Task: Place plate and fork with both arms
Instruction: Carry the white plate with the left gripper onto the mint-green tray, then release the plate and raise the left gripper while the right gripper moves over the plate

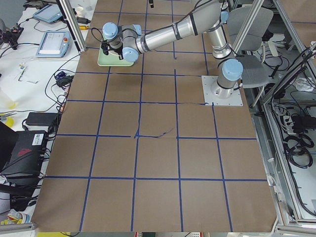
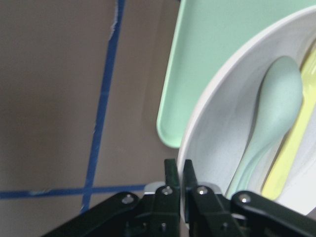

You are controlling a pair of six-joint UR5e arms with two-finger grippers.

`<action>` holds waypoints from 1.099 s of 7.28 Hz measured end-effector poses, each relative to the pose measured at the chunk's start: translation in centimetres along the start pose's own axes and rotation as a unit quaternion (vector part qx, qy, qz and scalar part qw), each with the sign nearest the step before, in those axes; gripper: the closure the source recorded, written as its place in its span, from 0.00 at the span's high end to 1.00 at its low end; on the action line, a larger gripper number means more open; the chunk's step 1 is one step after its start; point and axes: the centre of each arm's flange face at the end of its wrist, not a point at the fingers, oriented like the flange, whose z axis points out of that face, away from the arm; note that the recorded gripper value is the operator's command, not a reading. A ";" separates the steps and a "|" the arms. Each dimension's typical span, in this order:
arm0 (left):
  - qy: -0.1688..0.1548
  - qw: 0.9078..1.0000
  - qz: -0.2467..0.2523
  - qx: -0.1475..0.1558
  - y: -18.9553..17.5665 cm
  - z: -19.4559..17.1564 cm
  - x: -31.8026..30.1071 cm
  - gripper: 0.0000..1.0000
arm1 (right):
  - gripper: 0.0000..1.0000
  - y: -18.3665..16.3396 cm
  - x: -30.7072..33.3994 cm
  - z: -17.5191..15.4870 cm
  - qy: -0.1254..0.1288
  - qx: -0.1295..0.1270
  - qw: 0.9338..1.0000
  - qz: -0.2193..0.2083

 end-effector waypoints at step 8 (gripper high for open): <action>-0.009 1.000 0.000 -0.018 -0.9 9.6 5.6 1.00 | 1.00 -0.1 0.0 0.0 0.000 0.002 1.000 -0.001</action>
